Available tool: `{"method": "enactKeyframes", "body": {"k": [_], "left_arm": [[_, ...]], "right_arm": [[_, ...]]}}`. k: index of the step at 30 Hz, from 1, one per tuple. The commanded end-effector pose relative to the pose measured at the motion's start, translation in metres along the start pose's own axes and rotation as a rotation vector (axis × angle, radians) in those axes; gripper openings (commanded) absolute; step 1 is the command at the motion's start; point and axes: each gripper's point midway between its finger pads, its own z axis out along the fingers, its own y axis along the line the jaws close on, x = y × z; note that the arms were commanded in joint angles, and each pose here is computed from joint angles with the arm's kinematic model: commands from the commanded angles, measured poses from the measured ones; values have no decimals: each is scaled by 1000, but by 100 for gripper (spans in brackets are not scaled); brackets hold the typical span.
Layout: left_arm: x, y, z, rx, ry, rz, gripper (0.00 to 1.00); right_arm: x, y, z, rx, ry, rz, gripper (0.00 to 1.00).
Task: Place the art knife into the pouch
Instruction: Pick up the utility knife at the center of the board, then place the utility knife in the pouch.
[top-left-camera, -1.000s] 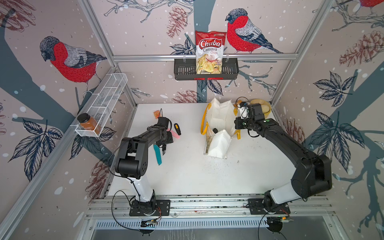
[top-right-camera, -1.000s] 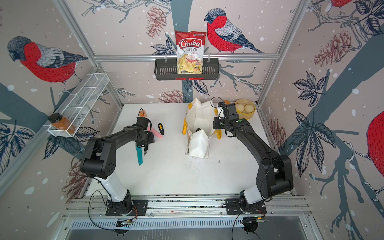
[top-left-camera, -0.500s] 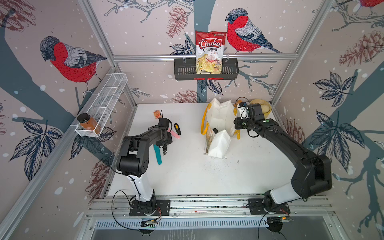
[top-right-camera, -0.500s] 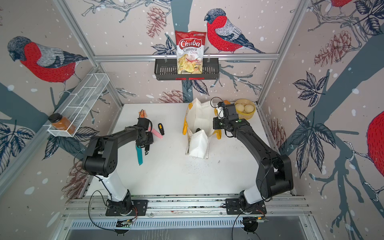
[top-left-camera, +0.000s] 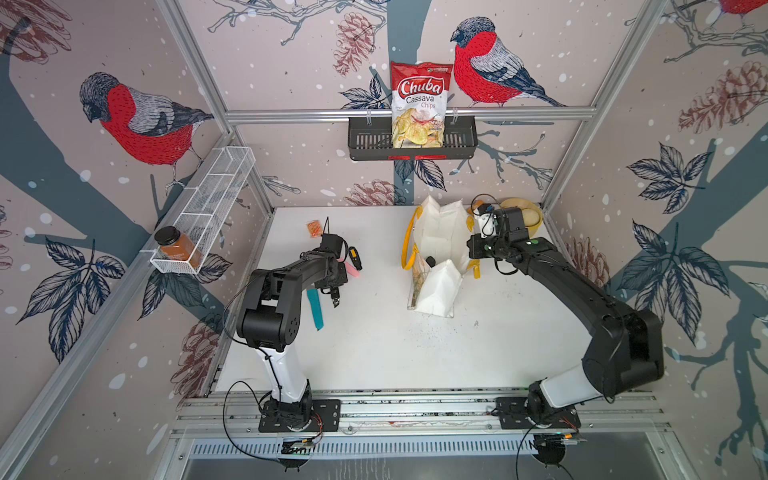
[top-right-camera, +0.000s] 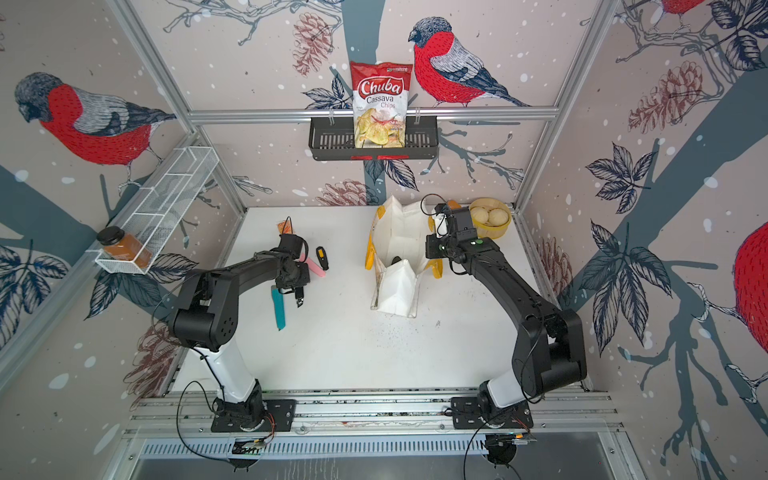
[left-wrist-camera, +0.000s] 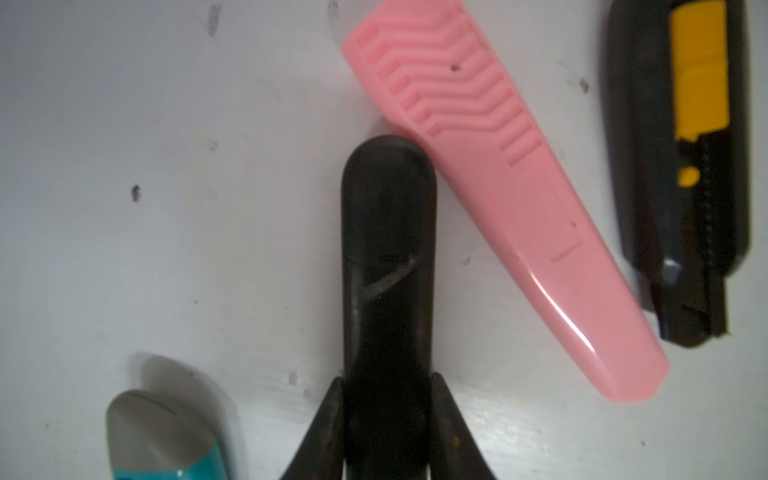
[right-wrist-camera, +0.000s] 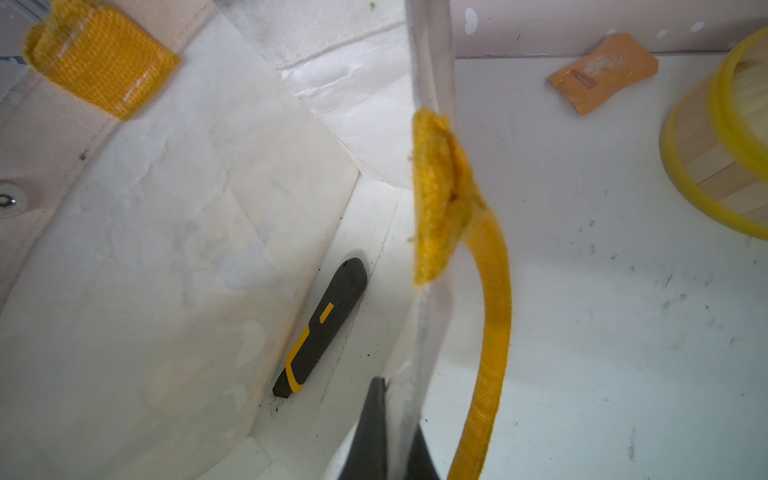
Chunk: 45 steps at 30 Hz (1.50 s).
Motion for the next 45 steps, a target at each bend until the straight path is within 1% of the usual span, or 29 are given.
{"method": "enactKeyframes", "body": {"k": [1, 9, 12, 17, 23, 26, 28, 30, 33, 35, 42, 45], "left_arm": [[-5, -8, -21, 8, -7, 28, 28], [-43, -41, -85, 59, -133, 69, 28], [-63, -65, -118, 111, -201, 91, 29], [-97, -126, -180, 223, -329, 158, 29], [-124, -204, -245, 336, -452, 251, 29], [-127, -246, -274, 384, -531, 316, 29], [-128, -267, -289, 409, -573, 341, 29], [-128, -286, -303, 469, -599, 352, 29], [-118, -317, -308, 560, -612, 385, 31], [-111, -331, -304, 584, -605, 407, 31], [-86, -364, -266, 648, -517, 459, 30], [-80, -372, -248, 649, -493, 474, 30]], "right_arm": [[-5, 6, -2, -22, -15, -8, 0], [-6, 6, -3, -21, -19, -13, 0], [-6, 6, -2, -24, -17, -15, 0], [-6, 8, -1, -32, -15, -13, 0], [-6, 11, -4, -40, -23, -15, 0], [-5, 10, -5, -38, -26, -16, 0], [-5, 10, -7, -37, -30, -16, 0], [-5, 10, -8, -38, -36, -15, 0], [-7, 11, -9, -46, -45, -13, 0], [-6, 13, -9, -54, -41, -11, 0], [-6, 15, -8, -65, -42, -10, 0], [-5, 15, -7, -66, -39, -9, 0]]}}
